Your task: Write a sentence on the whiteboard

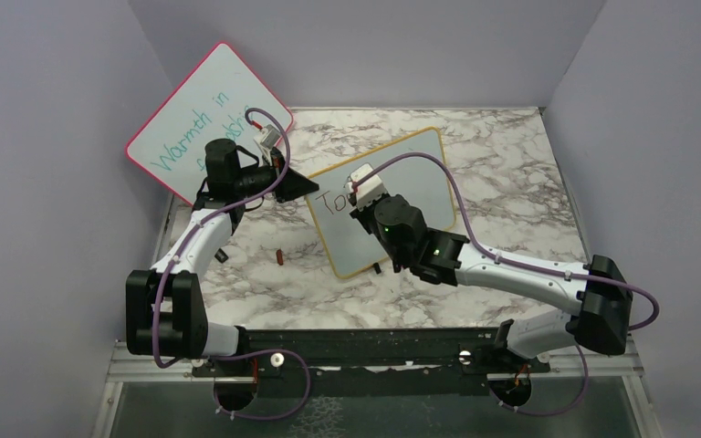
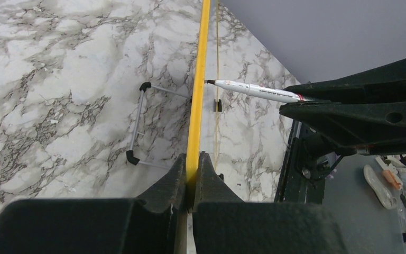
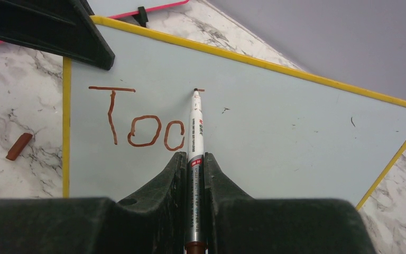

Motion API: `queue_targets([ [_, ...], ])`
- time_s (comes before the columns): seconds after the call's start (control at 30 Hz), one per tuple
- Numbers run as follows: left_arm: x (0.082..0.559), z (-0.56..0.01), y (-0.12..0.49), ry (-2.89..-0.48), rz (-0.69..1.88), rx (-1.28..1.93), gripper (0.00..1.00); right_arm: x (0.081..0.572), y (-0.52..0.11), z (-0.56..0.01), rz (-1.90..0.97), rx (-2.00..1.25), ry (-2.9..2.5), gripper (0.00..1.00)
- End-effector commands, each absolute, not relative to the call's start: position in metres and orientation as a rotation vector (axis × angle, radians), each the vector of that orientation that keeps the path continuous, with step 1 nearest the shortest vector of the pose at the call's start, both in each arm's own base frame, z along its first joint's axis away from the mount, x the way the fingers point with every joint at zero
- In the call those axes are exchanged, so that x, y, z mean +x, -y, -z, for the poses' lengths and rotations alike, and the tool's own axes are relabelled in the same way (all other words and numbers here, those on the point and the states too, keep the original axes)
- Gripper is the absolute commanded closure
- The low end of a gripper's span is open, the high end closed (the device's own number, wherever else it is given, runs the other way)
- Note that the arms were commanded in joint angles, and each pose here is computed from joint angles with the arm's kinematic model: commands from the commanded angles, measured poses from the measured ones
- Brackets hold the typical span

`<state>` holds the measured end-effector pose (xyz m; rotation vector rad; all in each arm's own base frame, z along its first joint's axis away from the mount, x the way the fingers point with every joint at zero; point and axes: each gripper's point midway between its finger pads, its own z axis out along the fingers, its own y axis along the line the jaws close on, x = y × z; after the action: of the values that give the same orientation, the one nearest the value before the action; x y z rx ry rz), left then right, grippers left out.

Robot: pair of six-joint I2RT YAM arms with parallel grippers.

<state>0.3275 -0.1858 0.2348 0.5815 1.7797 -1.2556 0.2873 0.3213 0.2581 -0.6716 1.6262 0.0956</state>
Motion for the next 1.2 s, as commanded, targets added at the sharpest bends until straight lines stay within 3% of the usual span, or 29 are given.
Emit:
queue_targets([
  [0.0,0.327,-0.215,0.186,-1.817,1.242,0.609,1.00,0.289,-0.327,-0.257,-0.104,-0.684,-1.643,1.00],
  [1.17,0.328,-0.214,0.185,-1.823,1.236,0.607,1.00,0.264,-0.298,-0.209,-0.114,-0.719,-1.808,0.99],
])
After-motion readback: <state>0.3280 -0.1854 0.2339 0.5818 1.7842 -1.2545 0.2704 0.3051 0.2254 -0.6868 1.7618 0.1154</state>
